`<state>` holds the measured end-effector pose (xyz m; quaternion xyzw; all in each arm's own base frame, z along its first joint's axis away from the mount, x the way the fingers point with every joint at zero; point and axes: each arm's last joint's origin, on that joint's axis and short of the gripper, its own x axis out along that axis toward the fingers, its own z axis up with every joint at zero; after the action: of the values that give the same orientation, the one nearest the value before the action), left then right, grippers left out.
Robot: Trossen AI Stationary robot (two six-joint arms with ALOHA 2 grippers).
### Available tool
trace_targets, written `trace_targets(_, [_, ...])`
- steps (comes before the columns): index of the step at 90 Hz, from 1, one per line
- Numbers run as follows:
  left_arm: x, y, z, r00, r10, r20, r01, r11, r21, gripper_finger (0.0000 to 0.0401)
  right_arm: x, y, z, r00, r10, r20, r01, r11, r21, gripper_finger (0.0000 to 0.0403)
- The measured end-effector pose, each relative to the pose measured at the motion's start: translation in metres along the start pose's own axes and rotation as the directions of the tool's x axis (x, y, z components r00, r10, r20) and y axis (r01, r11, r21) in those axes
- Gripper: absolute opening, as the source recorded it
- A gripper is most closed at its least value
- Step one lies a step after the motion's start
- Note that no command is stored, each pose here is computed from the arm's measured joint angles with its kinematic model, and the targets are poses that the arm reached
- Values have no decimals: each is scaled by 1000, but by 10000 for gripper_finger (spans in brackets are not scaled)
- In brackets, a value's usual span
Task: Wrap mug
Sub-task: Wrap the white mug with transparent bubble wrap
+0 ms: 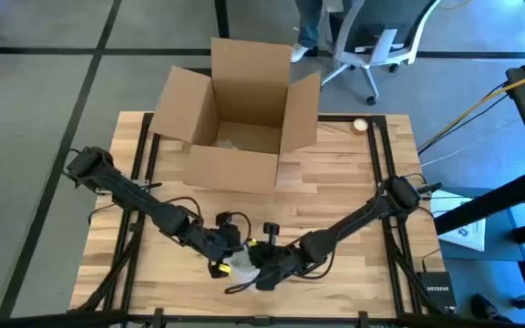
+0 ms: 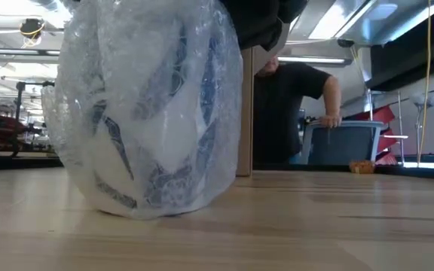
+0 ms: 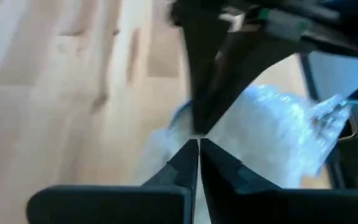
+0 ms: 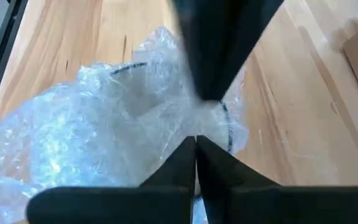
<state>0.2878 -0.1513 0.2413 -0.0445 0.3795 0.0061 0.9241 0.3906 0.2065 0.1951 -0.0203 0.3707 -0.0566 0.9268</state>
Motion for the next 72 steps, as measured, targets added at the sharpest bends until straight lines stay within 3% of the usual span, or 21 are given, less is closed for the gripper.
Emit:
trace_targets(19, [-24, 10, -9, 989, 135, -58, -136, 991, -17, 0, 0, 0, 0, 1000, 0, -1, 0, 1000, -3, 1])
trace_targets(34, [-24, 10, -26, 977, 169, -126, -174, 984, -30, 0, 0, 0, 0, 1000, -1, -1, 1, 1000, -3, 1])
trace_targets(50, [-13, 1, -54, 989, 61, -136, -74, 993, -90, 0, -1, 0, 0, 1000, -1, 0, 1, 1000, -3, 1])
trace_targets(72, [-5, -15, -53, 993, -96, 69, 103, 989, -105, 0, -1, 0, 0, 1000, -2, 0, 2, 1000, -4, 1])
